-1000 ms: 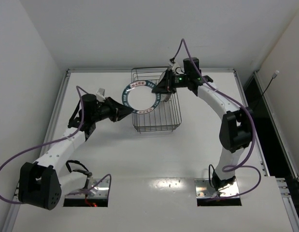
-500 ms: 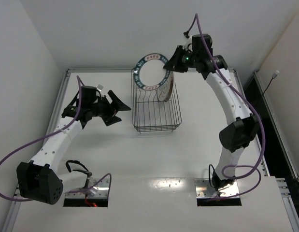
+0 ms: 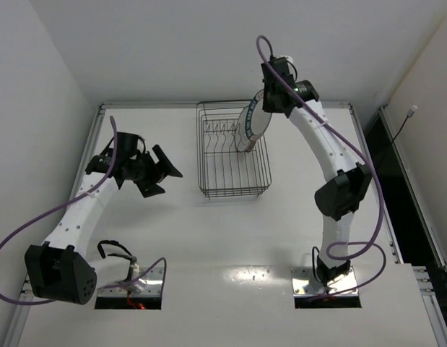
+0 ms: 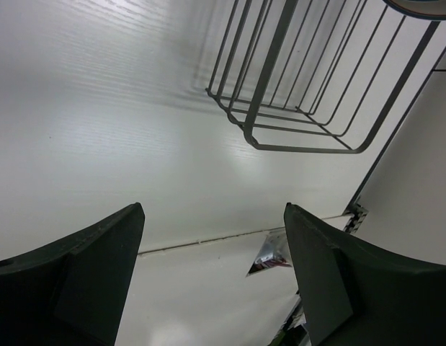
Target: Load the plates into the dish rack
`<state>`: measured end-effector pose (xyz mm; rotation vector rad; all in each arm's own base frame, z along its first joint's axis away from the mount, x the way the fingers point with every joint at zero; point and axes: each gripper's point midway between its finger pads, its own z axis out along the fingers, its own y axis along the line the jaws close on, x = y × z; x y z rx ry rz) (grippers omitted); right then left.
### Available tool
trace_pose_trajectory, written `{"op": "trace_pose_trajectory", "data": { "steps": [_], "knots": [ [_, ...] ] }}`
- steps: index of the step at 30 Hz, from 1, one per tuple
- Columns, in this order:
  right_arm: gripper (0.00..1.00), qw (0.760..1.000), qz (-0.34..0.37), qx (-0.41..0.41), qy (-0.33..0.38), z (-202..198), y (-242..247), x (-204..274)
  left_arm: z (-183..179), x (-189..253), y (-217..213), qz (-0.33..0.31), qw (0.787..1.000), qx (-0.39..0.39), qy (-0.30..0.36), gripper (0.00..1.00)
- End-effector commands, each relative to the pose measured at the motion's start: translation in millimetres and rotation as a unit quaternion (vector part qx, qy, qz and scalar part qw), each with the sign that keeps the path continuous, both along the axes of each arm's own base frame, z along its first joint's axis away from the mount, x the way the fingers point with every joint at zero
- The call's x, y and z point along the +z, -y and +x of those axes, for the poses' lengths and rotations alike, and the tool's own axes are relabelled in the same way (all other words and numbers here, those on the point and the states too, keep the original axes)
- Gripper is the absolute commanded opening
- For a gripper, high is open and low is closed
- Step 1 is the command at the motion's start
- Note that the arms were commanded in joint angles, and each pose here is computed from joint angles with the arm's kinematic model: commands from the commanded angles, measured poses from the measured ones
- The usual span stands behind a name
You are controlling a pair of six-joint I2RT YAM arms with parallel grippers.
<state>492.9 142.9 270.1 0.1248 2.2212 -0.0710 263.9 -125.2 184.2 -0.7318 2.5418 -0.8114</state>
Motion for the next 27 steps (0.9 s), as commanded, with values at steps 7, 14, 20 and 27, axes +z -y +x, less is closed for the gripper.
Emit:
{"op": "trace_pose_trajectory", "data": {
  "steps": [7, 14, 20, 27],
  "knots": [
    [0.00, 0.994, -0.106, -0.019, 0.024, 24, -21, -15, 5, -2, -9, 0.030, 0.999, -0.009, -0.010, 0.76],
    [0.00, 0.990, -0.137, -0.018, 0.003, 37, -28, -50, 2, -10, -11, 0.038, 0.999, -0.011, -0.027, 0.76],
    [0.00, 0.988, -0.150, -0.004, -0.020, 45, -39, -84, 5, -13, -11, 0.041, 0.999, -0.014, -0.032, 0.76],
    [0.06, 0.992, -0.118, 0.015, -0.041, 36, -54, -103, 16, -7, -14, 0.069, 0.997, -0.018, -0.022, 0.76]
  ]
}}
